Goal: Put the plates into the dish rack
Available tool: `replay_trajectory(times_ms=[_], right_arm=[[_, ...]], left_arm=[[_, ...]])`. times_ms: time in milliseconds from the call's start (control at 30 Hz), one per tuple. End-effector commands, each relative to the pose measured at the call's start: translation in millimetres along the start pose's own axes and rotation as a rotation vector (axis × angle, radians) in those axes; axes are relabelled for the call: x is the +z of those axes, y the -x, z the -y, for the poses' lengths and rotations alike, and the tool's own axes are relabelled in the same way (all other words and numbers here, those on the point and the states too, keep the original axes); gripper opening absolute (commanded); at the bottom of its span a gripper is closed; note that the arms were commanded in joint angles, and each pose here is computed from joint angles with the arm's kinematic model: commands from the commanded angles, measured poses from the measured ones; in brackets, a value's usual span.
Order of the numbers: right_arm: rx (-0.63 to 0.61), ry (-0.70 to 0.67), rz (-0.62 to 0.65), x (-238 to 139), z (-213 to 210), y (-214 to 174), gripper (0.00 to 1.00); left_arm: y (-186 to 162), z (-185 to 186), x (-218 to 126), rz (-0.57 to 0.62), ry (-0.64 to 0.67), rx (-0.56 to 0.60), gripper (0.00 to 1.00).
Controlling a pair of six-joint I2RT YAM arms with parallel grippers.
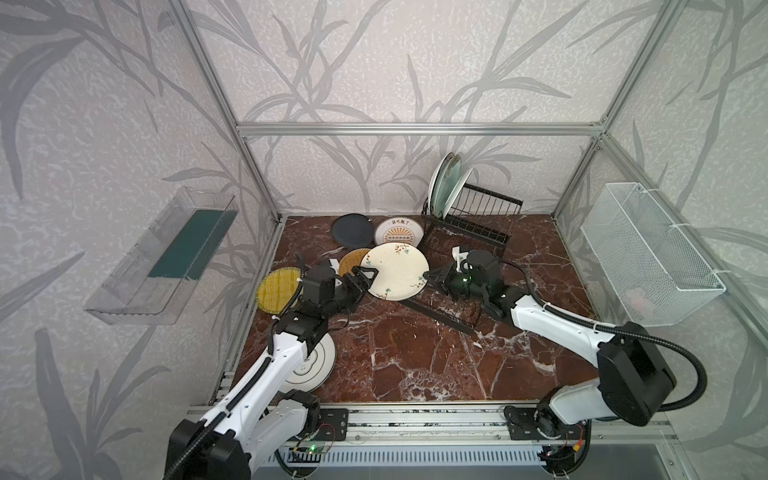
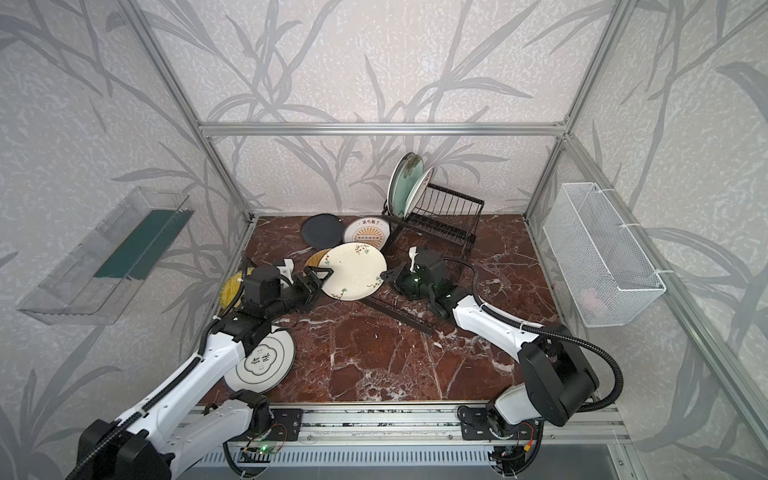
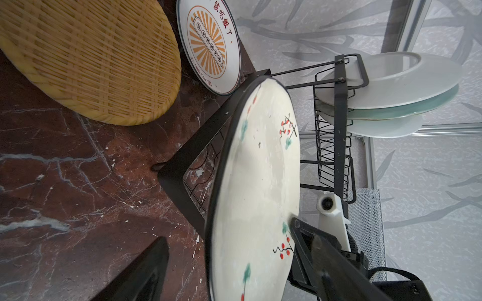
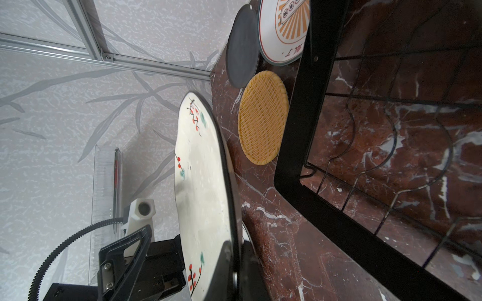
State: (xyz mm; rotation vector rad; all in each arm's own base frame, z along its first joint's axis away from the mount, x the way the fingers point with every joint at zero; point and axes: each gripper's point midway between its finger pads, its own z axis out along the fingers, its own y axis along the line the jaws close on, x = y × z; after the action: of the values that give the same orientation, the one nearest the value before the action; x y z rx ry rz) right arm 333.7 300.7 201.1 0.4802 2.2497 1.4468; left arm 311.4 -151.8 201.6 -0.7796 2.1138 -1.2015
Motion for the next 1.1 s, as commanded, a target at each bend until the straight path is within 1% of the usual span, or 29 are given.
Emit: replay_trajectory(times_ms=[0,100,200,500,600,633,767,867,900,1000,1067], right_arm=[[-0.063,0.216,0.052,-26,-78,13,0.0],[-0.063,0.22,0.055,-27,-79,14,0.0],[-0.061,0.221,0.055,-28,-80,14,0.0],[-0.054,0.226,0.05,-32,-82,12,0.0],[-0.051,0.23,0.047,-33,-82,10,0.0],[-0.052,0.23,0.047,-34,-82,10,0.0],[-0.068,0.227,0.045,-37,-84,10,0.0],[-0.076,0.24,0.041,-41,-90,8,0.16],[-0.079,0.248,0.037,-43,-93,8,0.27],[-0.103,0.253,0.036,-51,-104,6,0.55],[-0.119,0.247,0.041,-60,-111,6,0.76]], left_arm=[[2,17,7,0.028,-0.064,-0.026,0.8],[0,16,12,0.035,-0.064,-0.045,0.72],[-1,14,17,0.047,-0.063,-0.062,0.58],[1,20,28,0.076,-0.107,-0.092,0.36],[2,23,31,0.082,-0.129,-0.099,0.24],[1,24,32,0.082,-0.138,-0.1,0.18],[3,36,28,0.094,-0.179,-0.089,0.0],[9,49,20,0.119,-0.192,-0.043,0.0],[11,54,17,0.128,-0.191,-0.02,0.0],[17,64,4,0.162,-0.161,0.064,0.0],[25,68,-6,0.211,-0.143,0.113,0.0]])
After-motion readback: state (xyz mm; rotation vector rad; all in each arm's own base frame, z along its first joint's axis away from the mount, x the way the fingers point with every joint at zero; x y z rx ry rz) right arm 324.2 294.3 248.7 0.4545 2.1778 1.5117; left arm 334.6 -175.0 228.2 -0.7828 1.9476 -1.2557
